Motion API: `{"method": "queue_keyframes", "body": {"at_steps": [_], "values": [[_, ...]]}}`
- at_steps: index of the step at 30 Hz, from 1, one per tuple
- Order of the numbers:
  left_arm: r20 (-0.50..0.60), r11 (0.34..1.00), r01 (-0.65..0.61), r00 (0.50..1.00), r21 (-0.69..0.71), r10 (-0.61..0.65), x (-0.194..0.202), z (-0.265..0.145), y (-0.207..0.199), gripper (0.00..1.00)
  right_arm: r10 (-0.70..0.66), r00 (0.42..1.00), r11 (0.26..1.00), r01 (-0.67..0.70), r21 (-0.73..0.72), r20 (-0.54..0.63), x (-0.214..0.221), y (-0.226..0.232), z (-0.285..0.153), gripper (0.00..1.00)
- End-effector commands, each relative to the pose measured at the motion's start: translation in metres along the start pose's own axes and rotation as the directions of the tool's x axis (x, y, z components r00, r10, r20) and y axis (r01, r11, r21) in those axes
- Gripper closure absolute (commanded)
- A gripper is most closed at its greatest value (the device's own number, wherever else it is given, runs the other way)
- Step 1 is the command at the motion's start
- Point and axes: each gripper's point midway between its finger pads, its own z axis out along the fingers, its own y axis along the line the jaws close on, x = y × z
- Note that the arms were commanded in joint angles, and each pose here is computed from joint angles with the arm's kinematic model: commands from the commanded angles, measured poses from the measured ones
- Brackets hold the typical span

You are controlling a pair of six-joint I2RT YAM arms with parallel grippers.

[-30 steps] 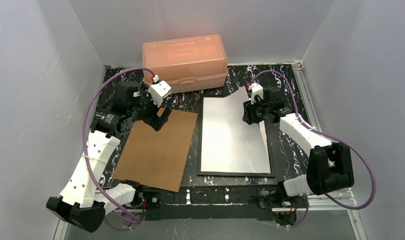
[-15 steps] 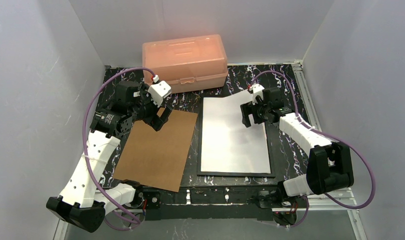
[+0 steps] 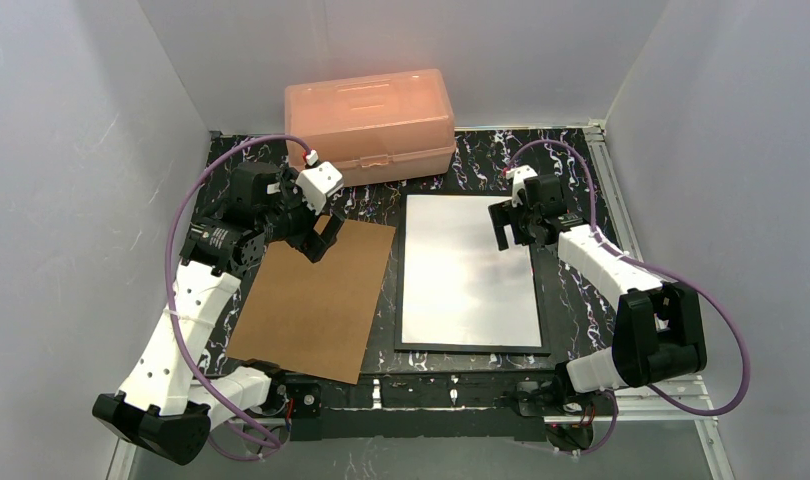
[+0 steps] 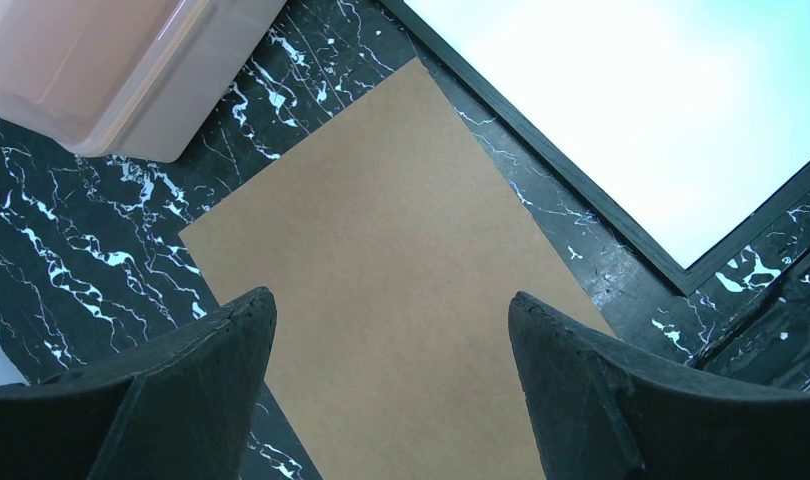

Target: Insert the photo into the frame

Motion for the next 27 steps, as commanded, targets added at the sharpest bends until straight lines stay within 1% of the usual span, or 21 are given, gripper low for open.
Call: {"method": "queue_keyframes", "body": {"at_steps": [1,4,7,9,11,12,14,15,16,17,19,20,23,24,26,27], "values": [[0.009,1.0,-0.004,1.0,0.02,0.004,0.0,-0.003,-0.005,0.16,0.038,0.995,0.997,-0.044,0.068,0.091,-0.024,-0.013,-0.003,0.01],[0.003,1.0,-0.002,1.0,0.018,0.002,0.0,-0.003,-0.005,0.16,0.069,0.991,0.995,-0.076,0.064,0.115,-0.028,-0.012,-0.004,0.02],[-0.015,1.0,0.002,1.0,0.007,-0.002,0.003,-0.001,-0.002,0.16,0.115,0.984,0.993,-0.113,-0.022,0.139,-0.036,0.003,-0.007,0.08],[-0.036,1.0,0.001,0.999,-0.005,-0.001,0.008,0.002,0.001,0.16,0.158,0.977,0.986,-0.149,-0.073,0.141,-0.037,0.013,-0.012,0.14],[-0.051,1.0,-0.003,0.999,-0.009,0.002,0.011,0.004,0.002,0.16,0.209,0.971,0.976,-0.2,-0.081,0.118,-0.03,0.016,-0.017,0.22],[-0.053,1.0,-0.004,0.999,-0.008,0.003,0.012,0.004,0.002,0.16,0.243,0.965,0.97,-0.238,-0.059,0.1,-0.023,0.015,-0.021,0.27],[-0.052,1.0,-0.006,0.999,-0.003,0.006,0.012,0.005,0.001,0.16,0.337,0.94,0.941,-0.334,-0.062,0.054,-0.002,0.021,-0.03,0.44],[-0.055,1.0,-0.004,0.998,-0.003,0.004,0.014,0.007,0.002,0.16,0.394,0.919,0.917,-0.391,-0.081,0.025,0.009,0.029,-0.035,0.51],[-0.06,1.0,-0.002,0.998,-0.001,0.002,0.015,0.008,0.001,0.16,0.44,0.898,0.896,-0.438,-0.07,0.003,0.02,0.031,-0.039,0.61],[-0.067,1.0,0.004,0.998,0.004,-0.004,0.016,0.011,0.001,0.15,0.473,0.88,0.88,-0.475,-0.032,-0.053,0.041,0.032,-0.045,0.66],[-0.079,1.0,0.018,0.997,0.011,-0.017,0.018,0.014,0.0,0.15,0.524,0.844,0.85,-0.526,0.011,-0.114,0.07,0.035,-0.056,0.77],[-0.084,1.0,0.023,0.996,0.014,-0.022,0.019,0.016,0.0,0.15,0.547,0.825,0.835,-0.551,0.018,-0.14,0.082,0.039,-0.06,0.81],[-0.116,0.999,0.048,0.992,0.02,-0.046,0.025,0.023,0.003,0.15,0.584,0.786,0.803,-0.596,0.003,-0.204,0.108,0.054,-0.07,0.84],[-0.13,0.997,0.069,0.989,0.024,-0.065,0.028,0.026,0.005,0.14,0.583,0.787,0.801,-0.598,-0.018,-0.202,0.11,0.058,-0.073,0.84],[-0.153,0.991,0.134,0.98,0.029,-0.128,0.034,0.03,0.013,0.14,0.579,0.796,0.803,-0.595,-0.048,-0.175,0.101,0.064,-0.076,0.8],[-0.162,0.984,0.175,0.972,0.031,-0.168,0.037,0.032,0.02,0.14,0.575,0.802,0.804,-0.591,-0.07,-0.162,0.091,0.07,-0.078,0.75]]}}
